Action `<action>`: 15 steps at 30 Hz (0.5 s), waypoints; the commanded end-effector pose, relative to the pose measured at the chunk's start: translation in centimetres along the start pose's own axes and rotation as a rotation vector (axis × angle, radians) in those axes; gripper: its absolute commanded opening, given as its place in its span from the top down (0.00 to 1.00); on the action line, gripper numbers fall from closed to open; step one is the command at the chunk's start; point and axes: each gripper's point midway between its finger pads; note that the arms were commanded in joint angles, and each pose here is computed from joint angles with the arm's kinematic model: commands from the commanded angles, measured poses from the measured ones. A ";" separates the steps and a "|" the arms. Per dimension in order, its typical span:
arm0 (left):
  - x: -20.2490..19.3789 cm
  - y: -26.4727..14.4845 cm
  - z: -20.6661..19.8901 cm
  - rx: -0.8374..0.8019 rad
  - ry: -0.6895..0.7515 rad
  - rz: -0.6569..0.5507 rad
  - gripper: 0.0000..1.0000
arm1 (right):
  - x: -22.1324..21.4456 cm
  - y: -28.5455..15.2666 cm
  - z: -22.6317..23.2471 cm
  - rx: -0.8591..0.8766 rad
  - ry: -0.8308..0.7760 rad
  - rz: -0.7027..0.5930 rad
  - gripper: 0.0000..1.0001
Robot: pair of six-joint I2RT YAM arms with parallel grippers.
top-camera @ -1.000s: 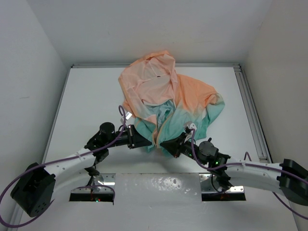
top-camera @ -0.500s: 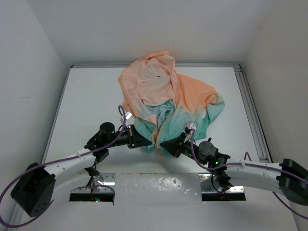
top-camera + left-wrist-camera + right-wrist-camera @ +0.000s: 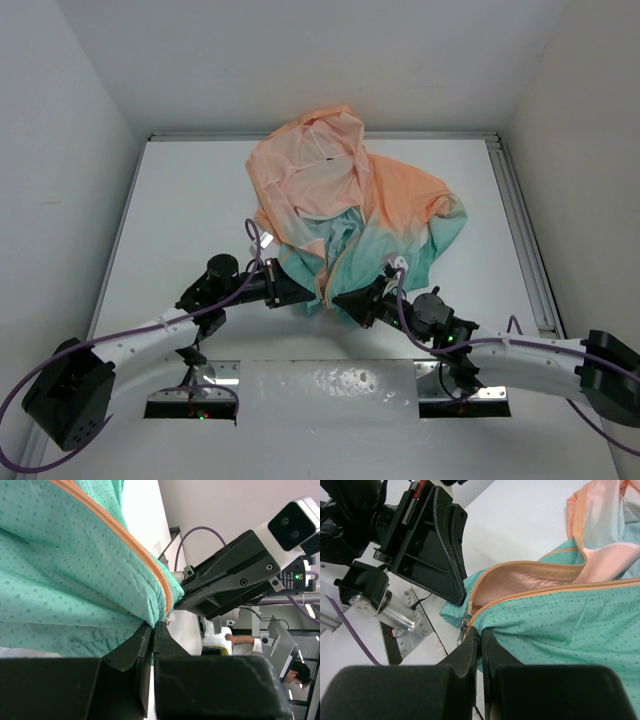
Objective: Zip up the jacket
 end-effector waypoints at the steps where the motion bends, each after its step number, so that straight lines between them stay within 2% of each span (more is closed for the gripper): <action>1: 0.9 -0.1 -0.7 -0.027 0.033 -0.033 1.00 | 2.5 0.5 2.5 0.083 0.004 -0.074 1.00; 15: 0.8 0.0 -0.2 -0.012 0.031 -0.029 1.00 | 2.6 0.8 2.8 0.089 -0.004 -0.063 1.00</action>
Point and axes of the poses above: each gripper's point midway between its finger pads, its own y axis out along the fingers, its own z axis along the line the jaws close on, x = y × z, and after that the axes turned 10 degrees about y, right-handed
